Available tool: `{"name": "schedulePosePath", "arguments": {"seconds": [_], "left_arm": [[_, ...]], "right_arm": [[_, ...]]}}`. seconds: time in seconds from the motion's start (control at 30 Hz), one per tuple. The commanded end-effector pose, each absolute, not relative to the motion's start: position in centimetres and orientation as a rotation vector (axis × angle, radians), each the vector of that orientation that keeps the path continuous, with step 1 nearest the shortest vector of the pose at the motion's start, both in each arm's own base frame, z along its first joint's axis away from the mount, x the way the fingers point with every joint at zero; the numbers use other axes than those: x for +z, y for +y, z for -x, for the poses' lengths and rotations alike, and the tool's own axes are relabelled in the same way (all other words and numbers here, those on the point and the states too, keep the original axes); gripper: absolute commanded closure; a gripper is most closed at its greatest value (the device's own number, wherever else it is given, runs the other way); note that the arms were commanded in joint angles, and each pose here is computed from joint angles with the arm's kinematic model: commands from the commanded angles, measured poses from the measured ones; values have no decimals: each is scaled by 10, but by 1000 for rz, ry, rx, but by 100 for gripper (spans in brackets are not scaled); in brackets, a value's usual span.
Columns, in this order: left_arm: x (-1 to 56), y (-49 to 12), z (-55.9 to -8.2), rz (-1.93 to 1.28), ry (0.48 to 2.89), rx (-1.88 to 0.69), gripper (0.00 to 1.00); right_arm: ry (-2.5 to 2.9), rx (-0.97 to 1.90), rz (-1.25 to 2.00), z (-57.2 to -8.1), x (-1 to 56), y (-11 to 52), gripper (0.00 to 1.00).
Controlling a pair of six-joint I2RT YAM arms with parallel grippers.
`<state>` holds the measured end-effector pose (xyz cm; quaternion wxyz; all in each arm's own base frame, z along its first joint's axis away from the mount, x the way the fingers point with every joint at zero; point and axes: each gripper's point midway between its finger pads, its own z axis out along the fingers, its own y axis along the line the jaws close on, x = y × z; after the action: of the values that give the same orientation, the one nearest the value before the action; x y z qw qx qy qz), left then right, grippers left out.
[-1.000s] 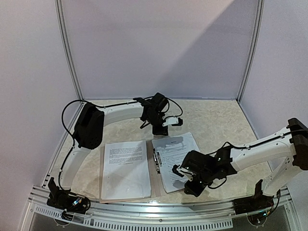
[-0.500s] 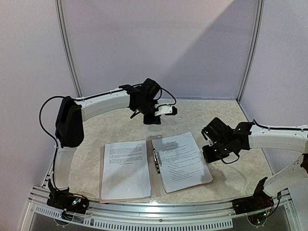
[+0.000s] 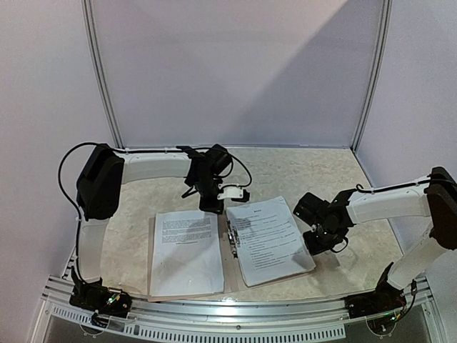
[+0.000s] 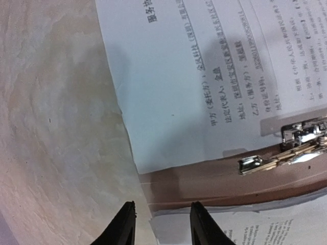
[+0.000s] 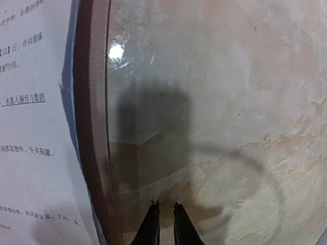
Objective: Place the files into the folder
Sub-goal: Adjust the file in the folder with some files.
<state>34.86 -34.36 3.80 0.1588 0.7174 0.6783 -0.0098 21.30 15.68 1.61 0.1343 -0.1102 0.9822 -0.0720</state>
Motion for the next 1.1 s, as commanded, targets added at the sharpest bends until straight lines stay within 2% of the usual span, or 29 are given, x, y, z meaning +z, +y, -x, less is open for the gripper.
{"name": "schedulePosePath", "arguments": {"seconds": [0.0,0.13,0.27,0.6,1.07], "left_arm": [[25,-357,-352,-2026,1923,-35,61],[9,-362,-348,-2055,1922,-71,62],[2,-367,-348,-2068,1923,-72,62],[12,-382,-330,-2109,1875,-167,62],[33,-379,-327,-2089,1896,-172,62]], "right_arm": [[2831,-139,320,-212,17,163,89],[2833,-43,342,-209,17,173,89],[2851,-102,349,-207,13,166,90],[2837,-130,371,-209,12,164,90],[2841,-93,384,-212,8,172,90]]}}
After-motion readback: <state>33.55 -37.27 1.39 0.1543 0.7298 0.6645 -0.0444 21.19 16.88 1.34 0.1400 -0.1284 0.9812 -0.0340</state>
